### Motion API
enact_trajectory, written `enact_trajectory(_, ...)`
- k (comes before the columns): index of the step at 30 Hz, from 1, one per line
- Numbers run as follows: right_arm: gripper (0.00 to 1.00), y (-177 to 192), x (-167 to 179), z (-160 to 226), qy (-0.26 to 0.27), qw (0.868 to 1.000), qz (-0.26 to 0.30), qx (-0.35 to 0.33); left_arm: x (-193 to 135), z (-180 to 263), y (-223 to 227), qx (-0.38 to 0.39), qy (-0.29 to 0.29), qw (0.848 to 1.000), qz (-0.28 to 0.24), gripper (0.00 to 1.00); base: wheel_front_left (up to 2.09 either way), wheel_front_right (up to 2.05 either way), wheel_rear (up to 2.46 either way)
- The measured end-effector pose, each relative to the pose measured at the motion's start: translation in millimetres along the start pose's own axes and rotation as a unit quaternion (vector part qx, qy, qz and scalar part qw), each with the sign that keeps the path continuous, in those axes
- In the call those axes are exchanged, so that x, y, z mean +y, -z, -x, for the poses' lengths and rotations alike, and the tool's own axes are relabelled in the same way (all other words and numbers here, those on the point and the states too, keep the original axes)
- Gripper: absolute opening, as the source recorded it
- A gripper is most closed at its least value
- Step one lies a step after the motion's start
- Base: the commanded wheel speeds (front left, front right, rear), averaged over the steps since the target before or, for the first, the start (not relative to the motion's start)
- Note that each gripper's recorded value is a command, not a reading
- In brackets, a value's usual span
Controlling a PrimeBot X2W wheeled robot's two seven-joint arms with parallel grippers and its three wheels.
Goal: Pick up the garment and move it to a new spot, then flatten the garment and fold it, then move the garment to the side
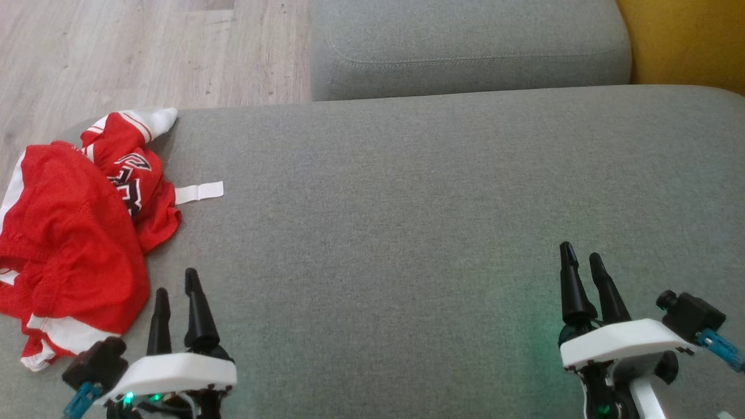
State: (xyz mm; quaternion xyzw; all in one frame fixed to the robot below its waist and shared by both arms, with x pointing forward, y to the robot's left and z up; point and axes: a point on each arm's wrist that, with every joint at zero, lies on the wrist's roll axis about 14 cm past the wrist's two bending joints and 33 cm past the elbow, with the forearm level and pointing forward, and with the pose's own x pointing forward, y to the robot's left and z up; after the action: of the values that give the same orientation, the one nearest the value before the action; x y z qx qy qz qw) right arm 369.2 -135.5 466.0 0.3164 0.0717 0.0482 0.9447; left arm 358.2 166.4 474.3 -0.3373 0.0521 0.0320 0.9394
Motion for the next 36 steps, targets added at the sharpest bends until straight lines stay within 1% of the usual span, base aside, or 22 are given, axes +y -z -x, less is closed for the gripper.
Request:
enact_trajectory(7,1.0,-3,6,0,-0.012,0.999,0.04,-0.009,-9,1,-4,-0.012,0.016,0.999,-0.036,1.0,0.0,0.0,0.0)
enact_trajectory(14,1.0,-8,14,0,-0.027,0.995,0.092,-0.02,-17,2,-6,-0.023,0.025,0.996,-0.087,1.0,0.0,0.0,0.0)
enact_trajectory(18,1.0,-13,27,-1,-0.048,0.993,0.102,-0.034,-20,2,-7,-0.031,0.03,0.993,-0.113,1.0,0.0,0.0,0.0)
enact_trajectory(21,1.0,-10,41,0,-0.07,0.99,0.119,-0.033,-25,2,-6,-0.034,0.039,0.99,-0.134,1.0,0.0,0.0,0.0)
enact_trajectory(24,1.0,-7,45,0,-0.078,0.987,0.14,-0.033,-30,3,-5,-0.038,0.047,0.986,-0.153,1.0,0.0,0.0,0.0)
enact_trajectory(26,1.0,-7,45,0,-0.079,0.985,0.147,-0.033,-31,3,-5,-0.039,0.049,0.985,-0.159,1.0,0.0,0.0,0.0)
enact_trajectory(31,1.0,-6,46,1,-0.084,0.978,0.187,-0.037,-37,4,-7,-0.051,0.059,0.978,-0.194,1.0,0.0,0.0,0.0)
enact_trajectory(36,1.0,-5,39,1,-0.078,0.971,0.225,-0.035,-43,6,-5,-0.057,0.071,0.97,-0.227,1.0,0.0,0.0,0.0)
